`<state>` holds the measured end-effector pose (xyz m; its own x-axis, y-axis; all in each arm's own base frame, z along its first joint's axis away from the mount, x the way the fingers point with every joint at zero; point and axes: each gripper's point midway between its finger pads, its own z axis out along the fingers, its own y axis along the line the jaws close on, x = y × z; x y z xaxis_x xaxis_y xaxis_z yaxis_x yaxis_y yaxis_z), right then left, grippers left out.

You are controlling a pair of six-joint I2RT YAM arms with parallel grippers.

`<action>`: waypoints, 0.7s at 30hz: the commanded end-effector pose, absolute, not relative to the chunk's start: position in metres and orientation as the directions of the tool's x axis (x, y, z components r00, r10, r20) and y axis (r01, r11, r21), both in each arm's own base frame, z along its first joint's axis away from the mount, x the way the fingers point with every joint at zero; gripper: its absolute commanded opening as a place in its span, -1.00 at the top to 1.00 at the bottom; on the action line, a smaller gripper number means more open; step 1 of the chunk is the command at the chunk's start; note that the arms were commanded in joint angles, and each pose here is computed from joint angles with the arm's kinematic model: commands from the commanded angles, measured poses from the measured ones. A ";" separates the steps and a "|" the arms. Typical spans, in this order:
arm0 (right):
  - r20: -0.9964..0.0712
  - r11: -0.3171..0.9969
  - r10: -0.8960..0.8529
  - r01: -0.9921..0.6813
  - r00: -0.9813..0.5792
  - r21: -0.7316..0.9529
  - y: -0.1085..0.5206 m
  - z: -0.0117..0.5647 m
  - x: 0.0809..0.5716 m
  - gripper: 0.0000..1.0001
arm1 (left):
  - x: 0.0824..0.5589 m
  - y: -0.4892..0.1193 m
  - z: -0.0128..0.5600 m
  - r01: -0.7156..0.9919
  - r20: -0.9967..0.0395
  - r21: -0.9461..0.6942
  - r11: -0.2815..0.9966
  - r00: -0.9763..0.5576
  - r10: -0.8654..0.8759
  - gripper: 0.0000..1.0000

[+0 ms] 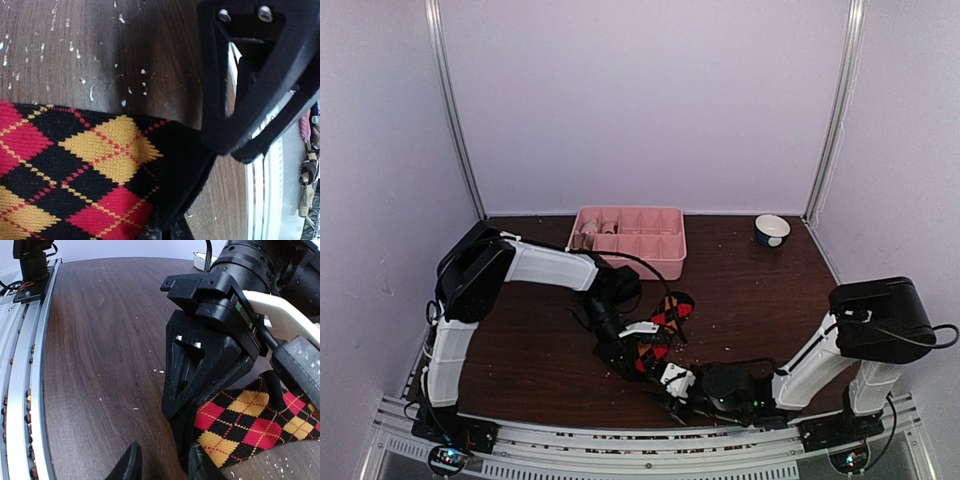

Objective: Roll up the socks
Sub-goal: Roll the sock at the center of the board.

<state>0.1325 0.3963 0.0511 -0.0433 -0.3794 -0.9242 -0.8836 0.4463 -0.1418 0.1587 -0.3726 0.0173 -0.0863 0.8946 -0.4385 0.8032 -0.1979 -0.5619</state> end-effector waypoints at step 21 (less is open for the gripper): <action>-0.923 0.482 -0.362 -0.874 -0.132 -0.064 0.402 0.044 0.150 0.92 | 0.169 -0.374 0.019 0.830 -0.444 -0.524 -0.191 -0.075 0.893 0.90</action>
